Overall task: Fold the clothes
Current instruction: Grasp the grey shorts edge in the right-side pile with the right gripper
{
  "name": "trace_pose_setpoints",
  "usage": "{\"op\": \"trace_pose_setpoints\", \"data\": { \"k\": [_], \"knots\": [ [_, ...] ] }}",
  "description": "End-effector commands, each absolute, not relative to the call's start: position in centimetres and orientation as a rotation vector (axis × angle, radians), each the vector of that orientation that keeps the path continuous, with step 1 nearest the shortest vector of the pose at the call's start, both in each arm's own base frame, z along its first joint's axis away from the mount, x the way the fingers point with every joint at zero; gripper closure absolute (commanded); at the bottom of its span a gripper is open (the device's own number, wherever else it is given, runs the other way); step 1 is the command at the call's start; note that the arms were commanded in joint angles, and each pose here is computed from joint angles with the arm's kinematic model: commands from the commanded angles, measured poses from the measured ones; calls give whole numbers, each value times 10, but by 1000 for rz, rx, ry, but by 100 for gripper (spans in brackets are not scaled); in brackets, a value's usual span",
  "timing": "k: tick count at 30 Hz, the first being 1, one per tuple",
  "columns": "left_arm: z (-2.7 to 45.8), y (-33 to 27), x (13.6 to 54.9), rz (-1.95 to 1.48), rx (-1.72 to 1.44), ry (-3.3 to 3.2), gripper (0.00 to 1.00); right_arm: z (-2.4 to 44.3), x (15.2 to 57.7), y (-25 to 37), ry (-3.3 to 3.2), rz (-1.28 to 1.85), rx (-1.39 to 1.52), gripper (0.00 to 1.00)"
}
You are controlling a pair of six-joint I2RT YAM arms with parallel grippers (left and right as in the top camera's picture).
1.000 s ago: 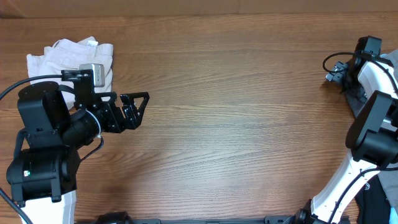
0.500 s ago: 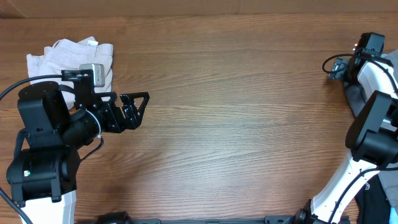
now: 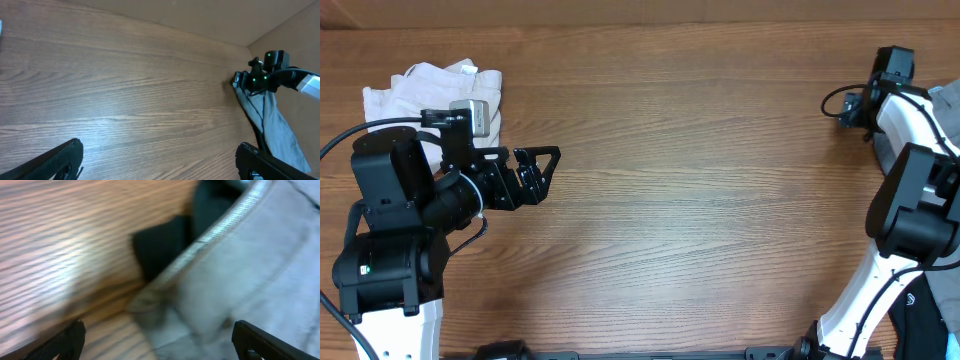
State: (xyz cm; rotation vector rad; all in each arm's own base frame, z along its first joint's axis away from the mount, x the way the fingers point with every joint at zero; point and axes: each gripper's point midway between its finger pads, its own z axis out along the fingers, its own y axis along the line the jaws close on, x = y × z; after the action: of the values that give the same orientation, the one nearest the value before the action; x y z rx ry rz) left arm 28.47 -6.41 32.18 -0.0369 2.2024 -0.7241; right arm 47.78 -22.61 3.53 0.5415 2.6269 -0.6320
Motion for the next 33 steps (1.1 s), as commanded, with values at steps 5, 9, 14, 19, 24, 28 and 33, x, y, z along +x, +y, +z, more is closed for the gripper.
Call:
{"op": "trace_pose_setpoints", "data": {
  "k": [5,9,14,19,24,28,33],
  "knots": [
    [331,-66,285,-747,-35,2183,0,29,452,-269,2606,-708,719,11],
    [332,-66,286,-745,-34,2181,0,21,453,-260,2630,-653,701,16],
    [332,-66,286,-745,-33,2179,0,9,451,-242,2676,-643,657,5],
    [332,-66,286,-745,-33,2180,0,-7,438,-232,2729,-640,645,5],
    [332,-66,286,-734,-14,2177,0,-18,428,-228,2749,-634,674,9],
    [331,-66,286,-733,-14,2179,0,-23,429,-216,2777,-575,647,7],
    [327,-66,290,-739,-20,2192,0,-22,436,-203,2782,-581,596,5]
  ]
}}
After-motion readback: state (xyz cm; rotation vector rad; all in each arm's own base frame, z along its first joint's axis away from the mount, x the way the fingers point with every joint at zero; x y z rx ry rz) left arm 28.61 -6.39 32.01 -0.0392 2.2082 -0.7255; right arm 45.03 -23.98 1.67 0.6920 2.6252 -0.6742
